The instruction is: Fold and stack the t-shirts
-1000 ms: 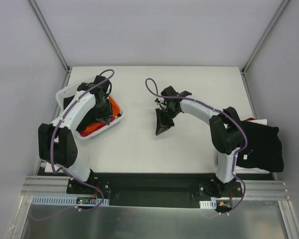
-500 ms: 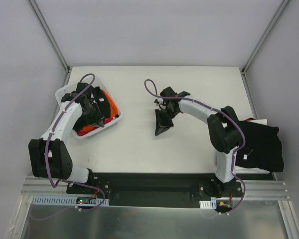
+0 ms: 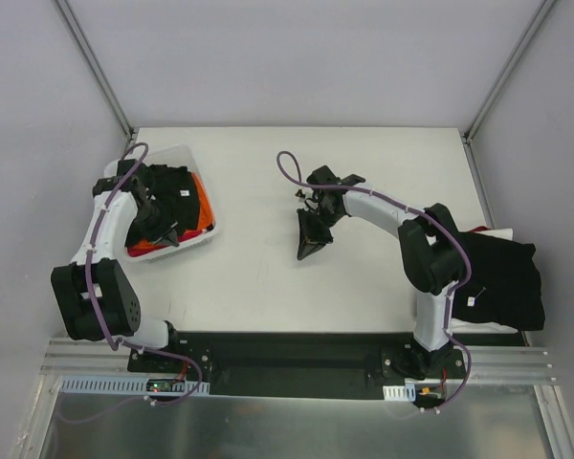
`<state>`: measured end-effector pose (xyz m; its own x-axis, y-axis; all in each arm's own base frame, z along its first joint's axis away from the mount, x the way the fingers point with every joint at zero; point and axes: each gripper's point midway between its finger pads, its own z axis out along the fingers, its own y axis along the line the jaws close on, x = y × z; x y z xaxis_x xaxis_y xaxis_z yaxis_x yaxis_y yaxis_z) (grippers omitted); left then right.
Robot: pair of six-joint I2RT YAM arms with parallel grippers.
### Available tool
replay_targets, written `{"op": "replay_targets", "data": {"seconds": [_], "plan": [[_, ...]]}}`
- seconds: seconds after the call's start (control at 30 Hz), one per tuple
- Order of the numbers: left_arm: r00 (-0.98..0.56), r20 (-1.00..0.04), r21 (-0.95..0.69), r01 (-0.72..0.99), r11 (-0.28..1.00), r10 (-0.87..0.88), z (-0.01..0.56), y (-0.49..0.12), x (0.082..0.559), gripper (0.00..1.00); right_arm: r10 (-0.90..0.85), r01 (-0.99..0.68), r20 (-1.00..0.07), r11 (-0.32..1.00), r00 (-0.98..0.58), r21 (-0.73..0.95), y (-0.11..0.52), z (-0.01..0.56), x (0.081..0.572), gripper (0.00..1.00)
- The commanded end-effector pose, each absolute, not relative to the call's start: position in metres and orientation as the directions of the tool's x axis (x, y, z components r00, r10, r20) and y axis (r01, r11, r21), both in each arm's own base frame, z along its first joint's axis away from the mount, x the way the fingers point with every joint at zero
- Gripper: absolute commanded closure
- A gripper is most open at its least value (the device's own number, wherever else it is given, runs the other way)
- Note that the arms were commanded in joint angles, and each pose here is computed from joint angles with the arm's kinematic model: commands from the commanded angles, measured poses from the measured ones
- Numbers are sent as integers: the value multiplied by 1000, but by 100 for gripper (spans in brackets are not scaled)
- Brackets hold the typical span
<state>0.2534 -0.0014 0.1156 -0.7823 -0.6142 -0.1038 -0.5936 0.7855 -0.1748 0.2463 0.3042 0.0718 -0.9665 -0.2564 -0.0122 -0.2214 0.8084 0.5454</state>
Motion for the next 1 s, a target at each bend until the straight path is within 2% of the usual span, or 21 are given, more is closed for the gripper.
{"op": "replay_targets", "data": {"seconds": [0.0,0.33,0.63,0.97], "plan": [[-769,-17,88,-638,765,-639,88,37,207,100,-277,-251,-38,795,-960,553,308,82,249,99],[-682,39,65,-728,683,-730,91,55,206,100,-283,-258,-40,796,-958,547,304,84,247,99],[-624,36,87,-776,625,-780,96,82,211,100,-283,-258,-41,795,-958,548,299,84,246,99],[-609,25,62,-791,609,-793,91,100,257,100,-283,-258,-40,795,-958,549,296,84,245,99]]}}
